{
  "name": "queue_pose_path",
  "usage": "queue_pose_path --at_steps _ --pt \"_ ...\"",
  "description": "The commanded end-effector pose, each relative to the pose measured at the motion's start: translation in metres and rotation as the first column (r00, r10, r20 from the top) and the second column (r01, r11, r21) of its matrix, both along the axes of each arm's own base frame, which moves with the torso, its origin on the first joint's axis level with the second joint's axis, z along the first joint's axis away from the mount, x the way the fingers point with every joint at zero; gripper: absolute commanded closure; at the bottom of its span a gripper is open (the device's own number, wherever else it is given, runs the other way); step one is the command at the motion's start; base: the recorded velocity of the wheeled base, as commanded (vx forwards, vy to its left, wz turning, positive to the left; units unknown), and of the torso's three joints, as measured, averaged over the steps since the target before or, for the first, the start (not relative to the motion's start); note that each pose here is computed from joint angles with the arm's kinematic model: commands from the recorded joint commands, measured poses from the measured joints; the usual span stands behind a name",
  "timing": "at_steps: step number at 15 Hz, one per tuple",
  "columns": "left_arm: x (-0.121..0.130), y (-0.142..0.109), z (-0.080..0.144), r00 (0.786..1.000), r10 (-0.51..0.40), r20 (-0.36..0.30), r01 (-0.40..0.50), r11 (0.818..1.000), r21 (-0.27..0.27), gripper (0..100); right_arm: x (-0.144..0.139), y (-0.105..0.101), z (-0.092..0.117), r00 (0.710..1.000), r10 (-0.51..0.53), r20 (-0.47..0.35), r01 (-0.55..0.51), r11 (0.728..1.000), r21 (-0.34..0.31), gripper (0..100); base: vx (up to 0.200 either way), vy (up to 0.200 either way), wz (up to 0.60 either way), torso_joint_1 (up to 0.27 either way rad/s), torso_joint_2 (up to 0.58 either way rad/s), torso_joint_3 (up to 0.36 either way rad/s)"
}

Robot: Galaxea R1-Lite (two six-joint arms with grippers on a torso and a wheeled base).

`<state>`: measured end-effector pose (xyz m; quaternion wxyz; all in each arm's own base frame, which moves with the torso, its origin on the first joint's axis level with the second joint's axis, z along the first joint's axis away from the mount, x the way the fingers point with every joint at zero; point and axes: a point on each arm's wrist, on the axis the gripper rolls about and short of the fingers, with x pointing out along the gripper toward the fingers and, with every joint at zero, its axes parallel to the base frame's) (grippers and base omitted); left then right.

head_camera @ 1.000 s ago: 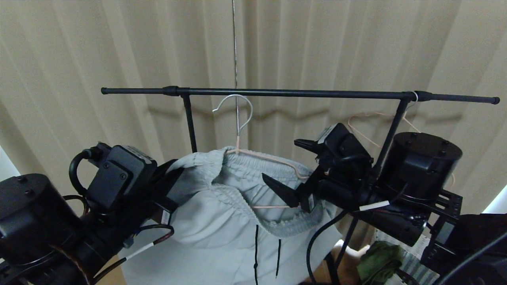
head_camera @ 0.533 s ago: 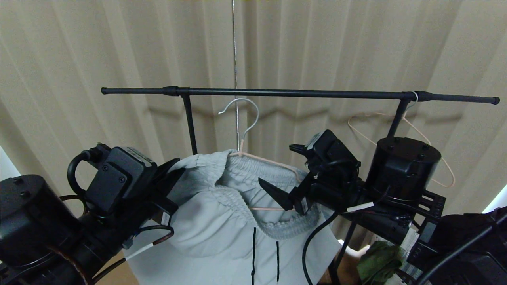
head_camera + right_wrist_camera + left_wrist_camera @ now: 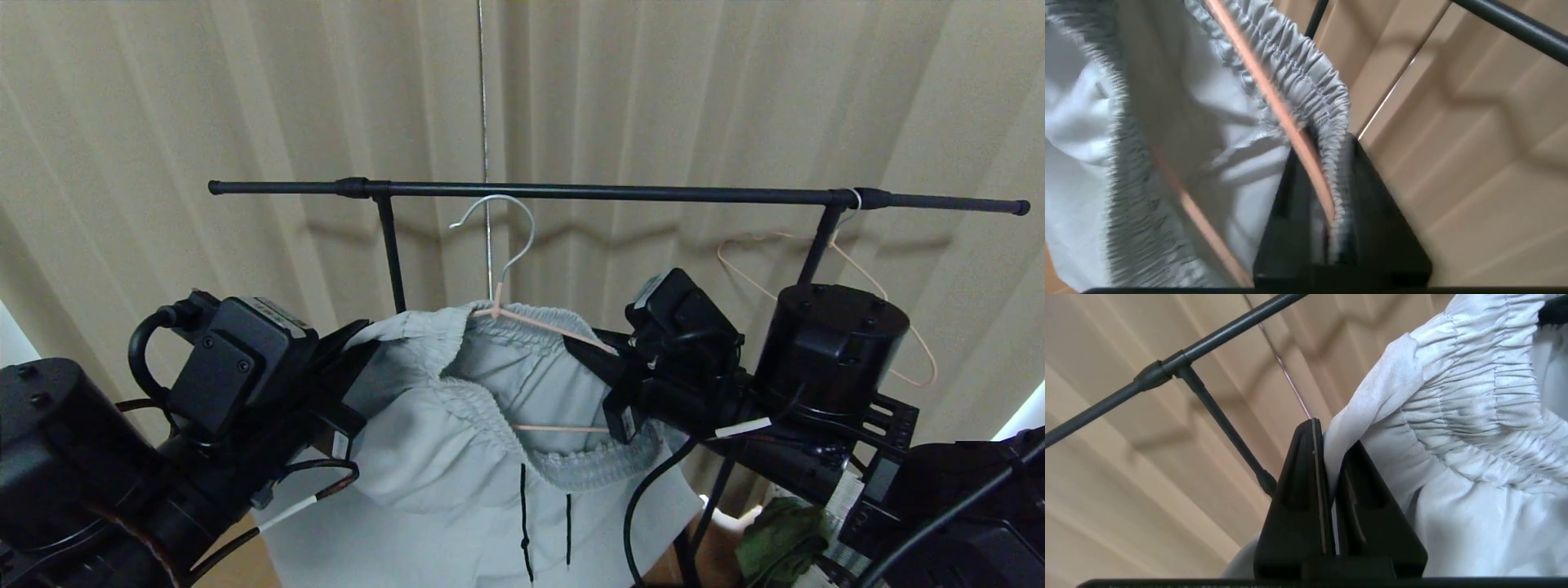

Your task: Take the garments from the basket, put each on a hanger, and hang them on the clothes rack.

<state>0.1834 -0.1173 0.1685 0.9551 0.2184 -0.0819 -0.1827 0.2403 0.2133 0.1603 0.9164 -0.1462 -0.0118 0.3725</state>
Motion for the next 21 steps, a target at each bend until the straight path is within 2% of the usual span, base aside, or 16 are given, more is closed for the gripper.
queue_pose_path --at_steps 1,5,6,8,11,13,15,16,18,20,21 --pt "0.000 0.000 -0.001 1.000 0.000 -0.002 0.000 1.000 0.002 100 -0.001 0.000 0.001 1.000 0.001 0.003 -0.001 1.000 0.002 100 0.000 0.000 0.00 0.000 0.00 0.000" --pt "-0.002 0.000 -0.002 1.000 -0.016 -0.006 0.016 1.000 0.001 100 -0.003 -0.002 0.004 1.000 0.000 0.010 0.000 1.000 0.008 100 0.000 0.000 0.00 0.000 0.00 0.000" --pt "-0.003 0.001 -0.002 1.000 -0.027 -0.009 0.027 1.000 0.001 0 -0.005 -0.005 0.004 1.000 0.000 0.010 0.000 1.000 0.008 100 0.000 0.000 0.00 0.000 0.00 0.000" --pt "-0.003 0.001 -0.001 0.999 -0.032 -0.006 0.032 0.999 -0.004 0 -0.010 -0.010 0.008 1.000 -0.003 0.016 0.003 1.000 0.015 100 0.000 0.000 0.00 0.000 0.00 0.000" --pt "-0.010 0.006 0.010 0.999 -0.032 0.030 0.032 0.999 -0.028 0 -0.009 -0.029 0.014 0.998 -0.054 0.027 0.054 0.998 0.025 100 0.000 0.000 0.00 0.000 0.00 0.000" --pt "-0.022 0.013 0.020 0.999 -0.033 0.018 0.034 0.999 -0.021 0 -0.003 -0.044 0.015 0.993 -0.111 0.027 0.110 0.994 0.023 100 0.000 0.000 0.00 0.000 0.00 0.000" --pt "-0.029 0.018 0.028 0.999 -0.034 -0.008 0.034 0.999 -0.012 0 -0.002 -0.049 0.015 0.992 -0.126 0.027 0.125 0.992 0.023 100 0.000 0.000 0.00 0.000 0.00 0.000" --pt "-0.035 0.022 0.034 0.999 -0.037 -0.035 0.036 0.999 -0.022 0 -0.001 -0.050 0.015 0.991 -0.132 0.028 0.131 0.991 0.024 100 0.000 0.000 0.00 0.000 0.00 0.000" --pt "-0.044 0.029 0.041 0.990 -0.037 -0.135 0.031 0.998 -0.050 0 0.001 -0.054 0.016 0.989 -0.147 0.032 0.146 0.989 0.025 100 0.000 0.000 0.00 0.000 0.00 0.000" --pt "-0.047 0.036 0.038 0.950 -0.103 -0.295 0.066 0.989 -0.136 0 0.002 -0.058 0.019 0.986 -0.161 0.038 0.160 0.987 0.033 100 0.000 0.000 0.00 0.000 0.00 0.000" --pt "-0.046 0.040 0.034 0.938 -0.111 -0.328 0.063 0.986 -0.151 0 0.001 -0.059 0.022 0.986 -0.158 0.045 0.157 0.987 0.037 100 0.000 0.000 0.00 0.000 0.00 0.000"
